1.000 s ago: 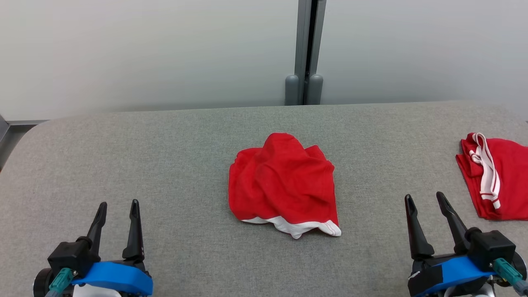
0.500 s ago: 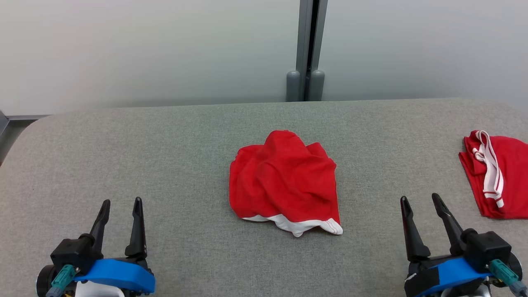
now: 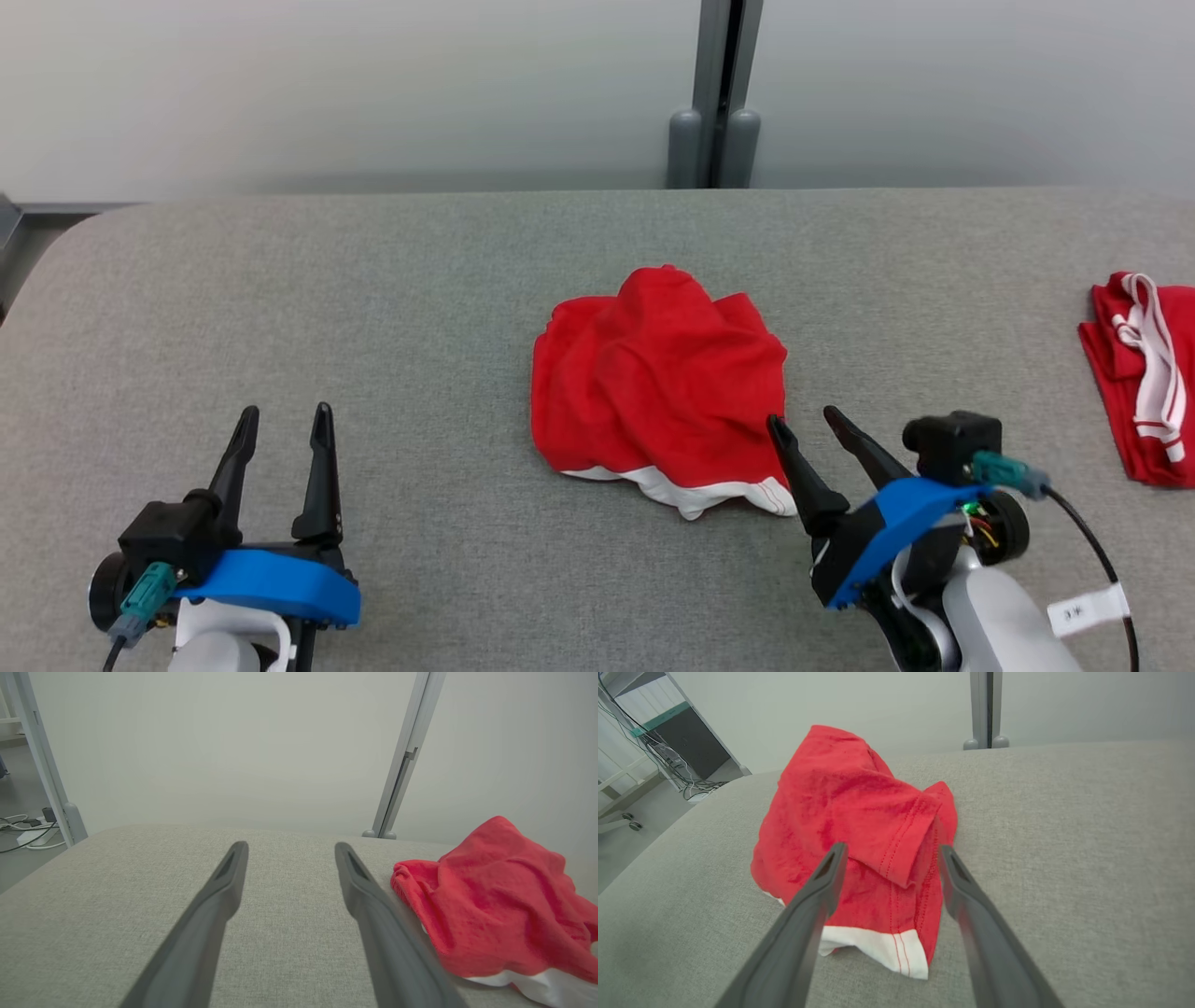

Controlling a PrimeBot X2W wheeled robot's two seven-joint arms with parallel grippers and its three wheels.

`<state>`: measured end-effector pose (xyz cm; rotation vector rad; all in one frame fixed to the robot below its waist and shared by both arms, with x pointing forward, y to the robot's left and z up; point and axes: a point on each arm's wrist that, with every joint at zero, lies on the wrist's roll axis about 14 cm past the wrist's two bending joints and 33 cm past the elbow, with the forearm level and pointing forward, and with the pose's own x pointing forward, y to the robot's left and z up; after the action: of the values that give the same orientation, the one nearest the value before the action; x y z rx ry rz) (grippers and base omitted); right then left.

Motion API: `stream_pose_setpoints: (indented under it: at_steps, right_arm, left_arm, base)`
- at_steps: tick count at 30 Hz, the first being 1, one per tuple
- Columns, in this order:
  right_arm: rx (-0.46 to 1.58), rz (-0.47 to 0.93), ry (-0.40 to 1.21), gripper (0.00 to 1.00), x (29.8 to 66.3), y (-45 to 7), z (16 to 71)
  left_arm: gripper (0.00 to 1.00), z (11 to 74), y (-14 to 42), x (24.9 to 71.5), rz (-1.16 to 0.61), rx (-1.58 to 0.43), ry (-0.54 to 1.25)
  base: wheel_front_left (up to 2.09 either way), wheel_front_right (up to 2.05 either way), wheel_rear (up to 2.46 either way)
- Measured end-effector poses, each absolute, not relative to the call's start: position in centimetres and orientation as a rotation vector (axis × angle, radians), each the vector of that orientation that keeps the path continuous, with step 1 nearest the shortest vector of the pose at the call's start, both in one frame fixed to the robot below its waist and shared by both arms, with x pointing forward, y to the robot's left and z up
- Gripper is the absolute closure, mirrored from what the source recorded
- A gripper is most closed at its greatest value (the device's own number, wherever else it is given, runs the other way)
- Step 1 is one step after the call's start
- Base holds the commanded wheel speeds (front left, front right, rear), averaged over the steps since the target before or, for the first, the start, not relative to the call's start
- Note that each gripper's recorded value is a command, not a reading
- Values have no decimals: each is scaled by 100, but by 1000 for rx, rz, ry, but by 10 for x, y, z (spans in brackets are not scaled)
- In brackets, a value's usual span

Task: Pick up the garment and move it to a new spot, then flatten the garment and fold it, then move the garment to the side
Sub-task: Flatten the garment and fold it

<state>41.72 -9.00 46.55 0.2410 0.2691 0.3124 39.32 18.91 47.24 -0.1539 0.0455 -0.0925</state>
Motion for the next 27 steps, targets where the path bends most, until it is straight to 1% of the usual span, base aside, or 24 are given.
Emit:
stream_pose_setpoints:
  at_steps: [7,16,19,20,22,27]
  right_arm:
    - [250,328,422,0,434,-78,427]
    - [336,373,451,0,451,-53,421]
    - [353,408,426,0,457,-40,429]
    - [361,418,403,18,460,-36,435]
    - [365,440,360,100,464,-29,446]
    - [345,507,248,100,468,-13,477]
  left_arm:
    - [0,470,193,398,-90,-143,53]
    - [0,466,196,401,-84,-136,63]
    - [0,466,196,402,-88,-137,61]
    - [0,466,195,403,-89,-138,61]
    - [0,467,195,403,-90,-139,57]
    - [0,473,196,402,-88,-140,43]
  base:
    - [0,0,0]
    - [0,0,0]
    - [0,0,0]
    - [0,0,0]
    - [0,0,0]
    - [0,0,0]
